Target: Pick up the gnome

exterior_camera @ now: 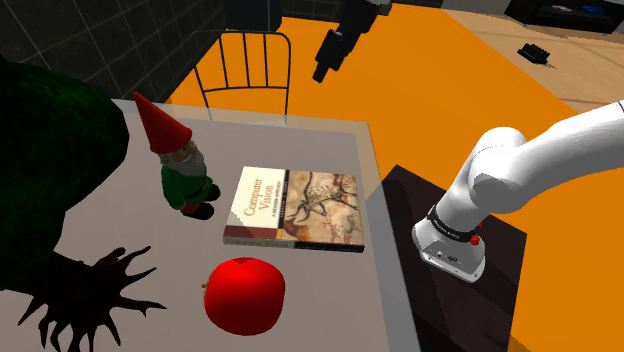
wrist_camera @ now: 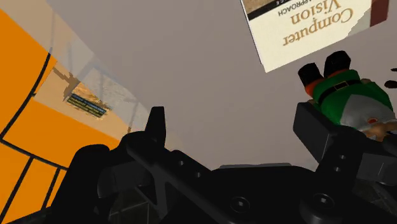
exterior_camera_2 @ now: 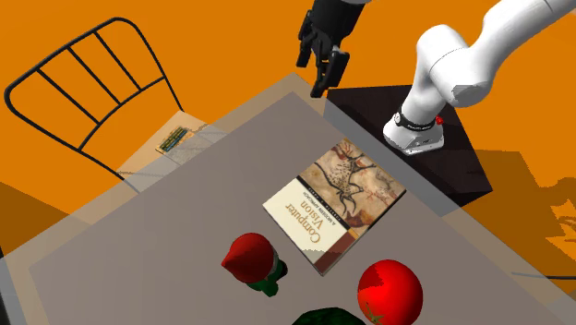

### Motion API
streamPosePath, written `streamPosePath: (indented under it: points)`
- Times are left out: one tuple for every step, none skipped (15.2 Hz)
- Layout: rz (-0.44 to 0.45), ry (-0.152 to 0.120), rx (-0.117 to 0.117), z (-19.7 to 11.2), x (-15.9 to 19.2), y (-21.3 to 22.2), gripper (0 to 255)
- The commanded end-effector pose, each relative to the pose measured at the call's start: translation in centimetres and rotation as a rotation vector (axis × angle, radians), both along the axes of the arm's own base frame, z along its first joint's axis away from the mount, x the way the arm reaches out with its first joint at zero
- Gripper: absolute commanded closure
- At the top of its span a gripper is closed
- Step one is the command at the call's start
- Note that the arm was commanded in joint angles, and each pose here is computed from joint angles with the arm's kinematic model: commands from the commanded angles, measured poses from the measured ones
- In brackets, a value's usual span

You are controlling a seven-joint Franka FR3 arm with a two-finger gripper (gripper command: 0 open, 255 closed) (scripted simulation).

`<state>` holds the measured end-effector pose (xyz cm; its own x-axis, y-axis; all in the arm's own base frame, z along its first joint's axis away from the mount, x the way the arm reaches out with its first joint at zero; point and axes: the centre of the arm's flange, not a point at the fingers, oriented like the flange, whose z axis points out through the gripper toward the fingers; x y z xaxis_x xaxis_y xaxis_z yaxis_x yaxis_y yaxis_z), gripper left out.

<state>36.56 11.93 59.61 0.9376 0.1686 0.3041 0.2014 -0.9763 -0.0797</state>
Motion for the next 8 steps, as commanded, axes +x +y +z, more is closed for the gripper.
streamPosePath:
  points:
    - [0.025, -0.027, 0.013, -0.5, 1.3, 1.8, 0]
    - [0.037, -0.04, 0.019, -0.8, 1.8, 2.8, 0]
    - [0.05, -0.053, 0.025, -1.0, 2.3, 3.8, 0]
    - [0.062, -0.065, 0.031, -1.3, 2.8, 4.8, 0]
    - [0.074, -0.078, 0.037, -1.5, 3.2, 5.8, 0]
    - [0.087, -0.091, 0.043, -1.7, 3.7, 6.9, 0]
    - [0.099, -0.104, 0.049, -1.9, 4.1, 7.9, 0]
    - [0.111, -0.116, 0.055, -2.1, 4.6, 8.9, 0]
